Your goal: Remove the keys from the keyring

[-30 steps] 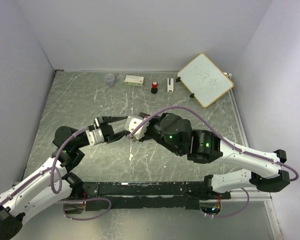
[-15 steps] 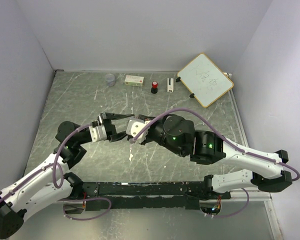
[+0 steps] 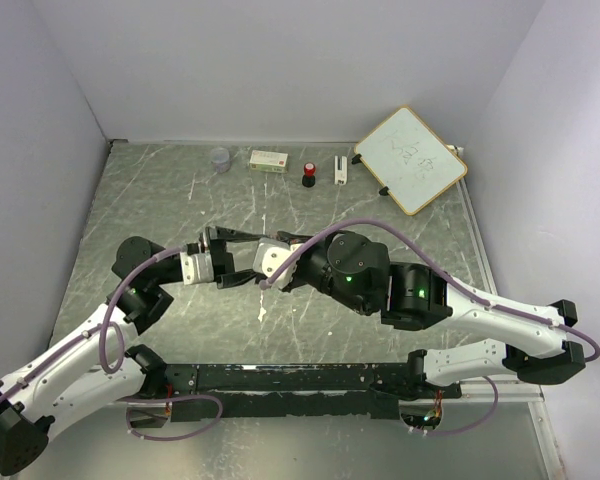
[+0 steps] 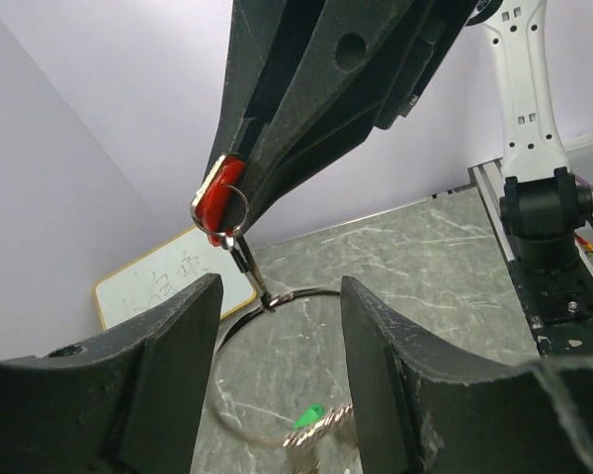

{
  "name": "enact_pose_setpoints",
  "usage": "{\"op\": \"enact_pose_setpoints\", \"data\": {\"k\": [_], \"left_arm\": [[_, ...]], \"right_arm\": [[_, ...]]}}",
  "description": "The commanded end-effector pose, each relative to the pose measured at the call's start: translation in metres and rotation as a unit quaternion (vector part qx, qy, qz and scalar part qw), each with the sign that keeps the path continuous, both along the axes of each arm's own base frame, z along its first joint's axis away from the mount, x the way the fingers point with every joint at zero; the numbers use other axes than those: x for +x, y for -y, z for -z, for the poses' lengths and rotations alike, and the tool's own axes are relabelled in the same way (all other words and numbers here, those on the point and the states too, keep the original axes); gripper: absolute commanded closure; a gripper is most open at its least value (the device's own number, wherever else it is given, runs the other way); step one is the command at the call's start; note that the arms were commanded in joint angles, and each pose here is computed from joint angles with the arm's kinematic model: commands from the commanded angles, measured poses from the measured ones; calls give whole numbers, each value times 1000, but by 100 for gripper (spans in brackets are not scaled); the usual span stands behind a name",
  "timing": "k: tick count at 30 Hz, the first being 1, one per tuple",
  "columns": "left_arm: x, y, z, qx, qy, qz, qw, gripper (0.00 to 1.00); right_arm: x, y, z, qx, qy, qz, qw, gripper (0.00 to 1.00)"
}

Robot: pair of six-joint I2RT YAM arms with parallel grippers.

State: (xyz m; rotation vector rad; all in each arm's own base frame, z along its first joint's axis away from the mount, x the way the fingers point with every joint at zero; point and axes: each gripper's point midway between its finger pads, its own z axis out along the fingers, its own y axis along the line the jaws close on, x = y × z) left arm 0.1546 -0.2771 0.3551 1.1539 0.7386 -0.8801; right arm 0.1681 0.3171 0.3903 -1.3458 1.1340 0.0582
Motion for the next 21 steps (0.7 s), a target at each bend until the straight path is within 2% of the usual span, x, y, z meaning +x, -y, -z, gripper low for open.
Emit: {"op": "enact_pose_setpoints", "data": {"k": [1,9,21], "left_arm": [[-9,1,-5,3,14,24,1000,38],[-10,5,-1,10,9,44,999,41],[-22,-1,-11,-8,13,68,998,39]], "right_arm": [[-5,-2,-7,10,7,-13,1000,100],[-8,-4,-8,11,9,-23,1000,100],[-9,-1,-7,13,10,-23,1000,100]]}}
